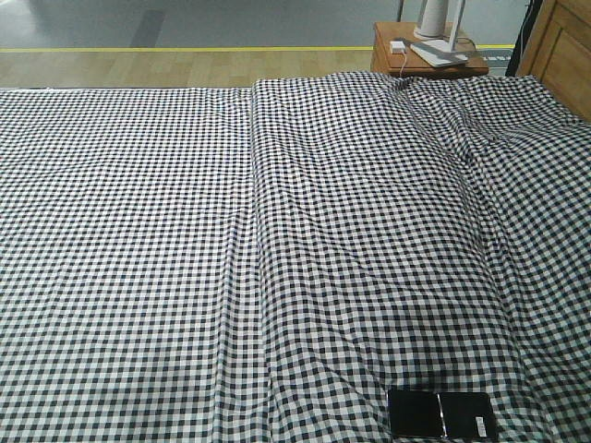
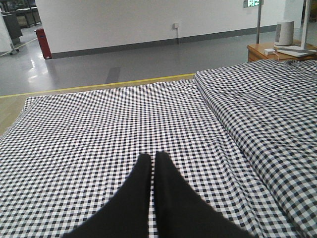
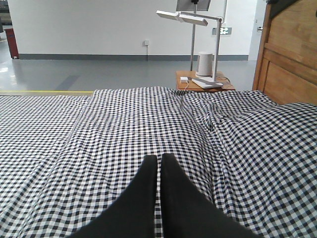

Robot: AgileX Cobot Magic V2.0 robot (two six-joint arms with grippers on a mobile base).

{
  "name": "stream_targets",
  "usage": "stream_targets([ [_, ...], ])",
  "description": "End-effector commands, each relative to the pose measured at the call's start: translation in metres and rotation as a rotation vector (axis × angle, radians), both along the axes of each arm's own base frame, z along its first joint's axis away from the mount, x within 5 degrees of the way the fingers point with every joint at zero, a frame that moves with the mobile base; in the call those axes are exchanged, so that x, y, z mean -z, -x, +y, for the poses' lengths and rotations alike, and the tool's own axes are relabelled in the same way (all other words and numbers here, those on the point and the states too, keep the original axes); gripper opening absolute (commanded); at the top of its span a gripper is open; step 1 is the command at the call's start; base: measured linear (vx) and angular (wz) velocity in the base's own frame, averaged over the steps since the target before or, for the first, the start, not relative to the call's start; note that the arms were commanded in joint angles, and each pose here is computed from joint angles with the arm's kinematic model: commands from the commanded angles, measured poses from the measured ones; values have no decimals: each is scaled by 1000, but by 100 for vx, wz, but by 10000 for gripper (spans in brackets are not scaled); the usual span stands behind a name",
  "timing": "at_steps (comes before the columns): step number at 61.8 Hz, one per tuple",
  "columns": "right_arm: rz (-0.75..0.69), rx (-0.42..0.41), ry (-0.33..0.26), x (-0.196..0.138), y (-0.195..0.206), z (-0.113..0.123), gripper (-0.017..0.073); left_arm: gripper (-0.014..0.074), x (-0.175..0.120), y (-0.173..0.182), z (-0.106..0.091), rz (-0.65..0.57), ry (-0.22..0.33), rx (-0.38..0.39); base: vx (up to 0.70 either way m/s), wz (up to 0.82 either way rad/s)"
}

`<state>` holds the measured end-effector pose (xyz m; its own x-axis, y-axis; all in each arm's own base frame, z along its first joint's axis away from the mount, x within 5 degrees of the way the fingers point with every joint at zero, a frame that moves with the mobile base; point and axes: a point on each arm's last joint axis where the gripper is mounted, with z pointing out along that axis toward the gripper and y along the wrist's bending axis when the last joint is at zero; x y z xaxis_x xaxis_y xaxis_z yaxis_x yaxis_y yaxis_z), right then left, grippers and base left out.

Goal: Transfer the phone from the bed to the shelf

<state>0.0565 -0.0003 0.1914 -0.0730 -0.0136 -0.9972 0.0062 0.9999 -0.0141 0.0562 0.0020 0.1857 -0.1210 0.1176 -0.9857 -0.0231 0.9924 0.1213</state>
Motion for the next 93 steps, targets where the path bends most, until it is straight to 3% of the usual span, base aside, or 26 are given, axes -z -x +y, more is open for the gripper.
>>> stream_targets([
  [1, -83, 5, -1, -6, 0, 0, -5, 1, -15, 1, 0, -108, 11, 2, 0, 0],
  [81, -90, 6, -2, -7, 1, 0, -5, 1, -15, 1, 0, -108, 11, 2, 0, 0],
  [93, -167, 6, -87, -14, 1, 0, -5, 1, -15, 1, 0, -108, 11, 2, 0, 0],
])
